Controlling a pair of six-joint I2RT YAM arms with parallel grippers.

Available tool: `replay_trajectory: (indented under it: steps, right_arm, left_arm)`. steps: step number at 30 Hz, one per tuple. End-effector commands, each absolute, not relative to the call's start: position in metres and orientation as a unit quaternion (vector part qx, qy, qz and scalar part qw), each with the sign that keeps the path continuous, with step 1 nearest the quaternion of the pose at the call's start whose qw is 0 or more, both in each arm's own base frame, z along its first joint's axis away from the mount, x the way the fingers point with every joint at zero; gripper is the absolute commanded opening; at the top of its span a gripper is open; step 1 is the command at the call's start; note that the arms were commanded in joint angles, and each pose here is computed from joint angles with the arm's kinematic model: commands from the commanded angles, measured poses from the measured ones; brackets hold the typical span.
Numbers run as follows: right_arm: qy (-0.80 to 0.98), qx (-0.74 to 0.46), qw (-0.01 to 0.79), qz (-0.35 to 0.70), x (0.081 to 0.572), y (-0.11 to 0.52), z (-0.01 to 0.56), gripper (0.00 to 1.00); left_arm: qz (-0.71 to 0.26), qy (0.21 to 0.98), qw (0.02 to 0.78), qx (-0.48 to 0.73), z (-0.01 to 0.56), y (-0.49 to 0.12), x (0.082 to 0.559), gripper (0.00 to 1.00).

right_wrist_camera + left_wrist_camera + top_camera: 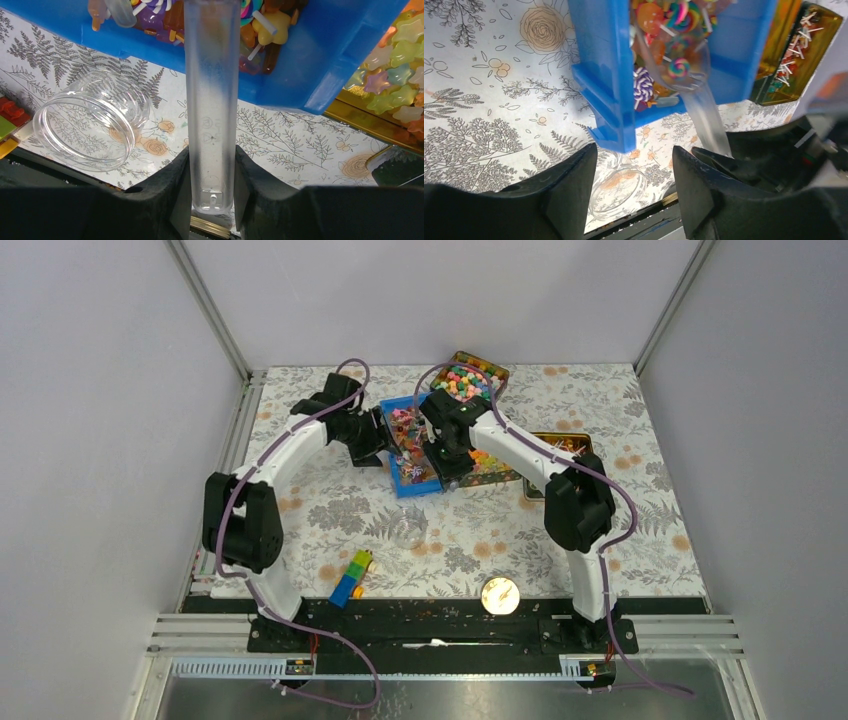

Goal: Pack the candies
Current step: Scoop the fake candies from the storage box.

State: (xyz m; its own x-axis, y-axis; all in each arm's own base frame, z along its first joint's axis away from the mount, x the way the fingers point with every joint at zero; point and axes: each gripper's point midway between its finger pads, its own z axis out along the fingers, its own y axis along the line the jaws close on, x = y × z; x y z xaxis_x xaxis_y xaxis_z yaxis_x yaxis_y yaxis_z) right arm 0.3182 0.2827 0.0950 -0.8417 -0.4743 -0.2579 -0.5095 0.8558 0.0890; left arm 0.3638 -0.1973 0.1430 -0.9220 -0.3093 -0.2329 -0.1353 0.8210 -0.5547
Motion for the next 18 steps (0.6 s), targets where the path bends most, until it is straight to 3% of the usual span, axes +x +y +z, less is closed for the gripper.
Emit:
replay_trajectory:
  steps: [1, 9, 18]
  right_arm:
    - [0.948, -0.254, 0.165, 0.091, 0.325, 0.282, 0.128, 0.00]
    - [0.941, -0.259, 0.189, 0.105, 0.318, 0.278, 0.134, 0.00]
    - [0.932, -0.269, 0.216, 0.113, 0.311, 0.274, 0.137, 0.00]
  left_arm:
    - [-0.279, 0.928, 0.225, -0.104, 0.186, -0.189, 0.369, 0.59]
    - [-0.259, 0.920, 0.285, -0.079, 0.211, -0.174, 0.361, 0.76]
    - [-0.254, 0.913, 0.311, -0.071, 0.224, -0.163, 0.348, 0.77]
